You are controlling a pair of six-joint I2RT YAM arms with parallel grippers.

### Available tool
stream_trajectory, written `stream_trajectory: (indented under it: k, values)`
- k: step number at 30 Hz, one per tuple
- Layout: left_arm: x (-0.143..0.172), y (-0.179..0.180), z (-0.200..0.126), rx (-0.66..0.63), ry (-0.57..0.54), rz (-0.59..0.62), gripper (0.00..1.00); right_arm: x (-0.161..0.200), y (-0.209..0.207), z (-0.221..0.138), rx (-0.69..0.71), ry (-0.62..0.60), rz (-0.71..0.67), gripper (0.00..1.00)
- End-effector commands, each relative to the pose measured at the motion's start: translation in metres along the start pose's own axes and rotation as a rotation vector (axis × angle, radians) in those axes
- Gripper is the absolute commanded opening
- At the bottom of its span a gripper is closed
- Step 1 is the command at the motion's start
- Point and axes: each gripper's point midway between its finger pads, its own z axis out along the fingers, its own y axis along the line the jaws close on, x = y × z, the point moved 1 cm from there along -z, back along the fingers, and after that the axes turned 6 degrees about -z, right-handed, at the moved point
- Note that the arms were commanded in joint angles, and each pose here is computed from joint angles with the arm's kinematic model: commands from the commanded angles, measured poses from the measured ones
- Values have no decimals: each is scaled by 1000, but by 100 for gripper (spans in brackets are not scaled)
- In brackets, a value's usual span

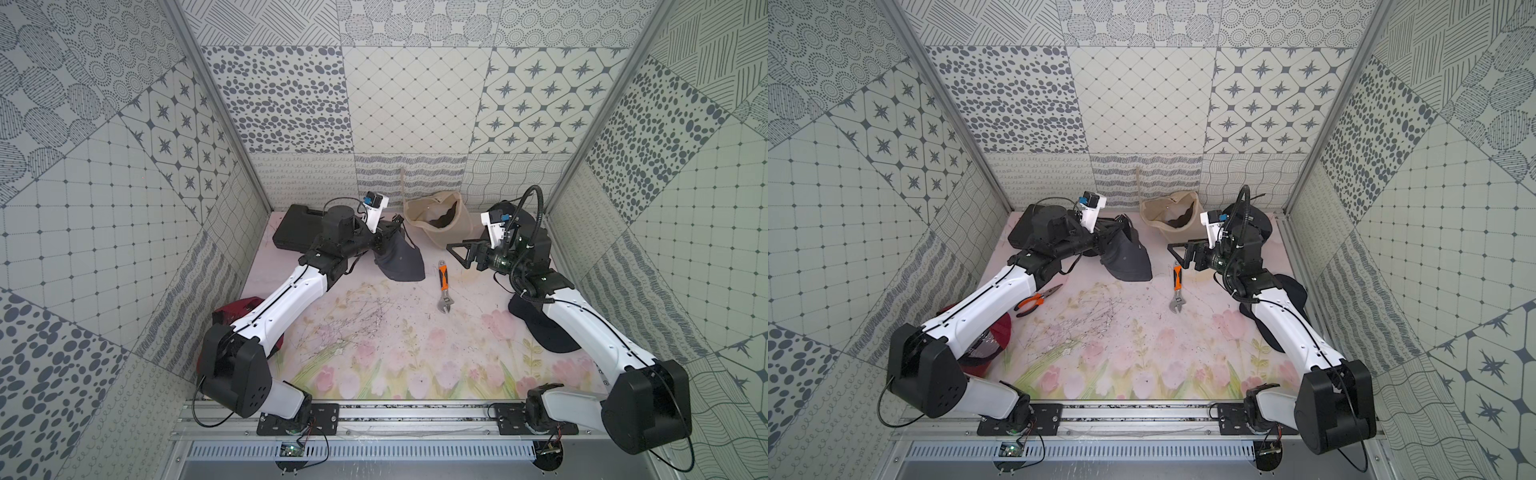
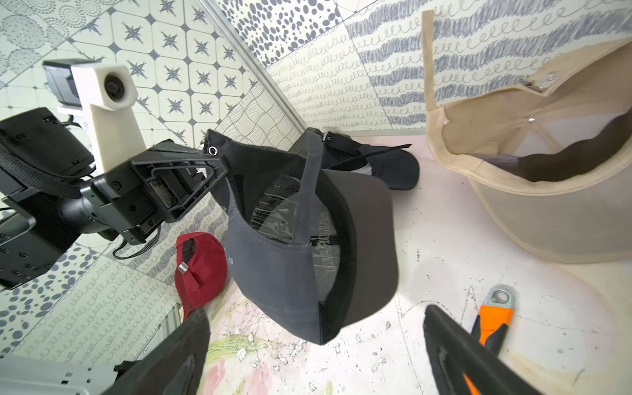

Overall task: Open the adjustable buckle of the baseball cap
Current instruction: Place the baseball cap at the center of the board.

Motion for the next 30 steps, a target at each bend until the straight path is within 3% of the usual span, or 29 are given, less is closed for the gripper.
stream_trajectory:
  k: [1, 11, 17, 21, 26, 28, 30]
  values:
    - [15, 23, -5, -18, 28, -41, 0, 2, -20, -5, 104, -17, 14, 98]
    - [47, 81, -8, -158, 93, -106, 0, -2, -56, -11, 207, -54, 117, 98]
    - [60, 110, -6, -272, 143, -85, 0, -4, -86, -28, 314, -96, 207, 98]
    - [59, 125, -3, -334, 150, -62, 0, -8, -101, -41, 363, -129, 240, 98]
    - [47, 128, 6, -317, 121, -27, 0, -25, -117, -65, 442, -201, 257, 98]
    - [47, 129, 10, -311, 120, -27, 4, -31, -123, -74, 467, -222, 268, 98]
    - [48, 132, 13, -312, 120, -31, 16, -32, -133, -80, 503, -221, 300, 98]
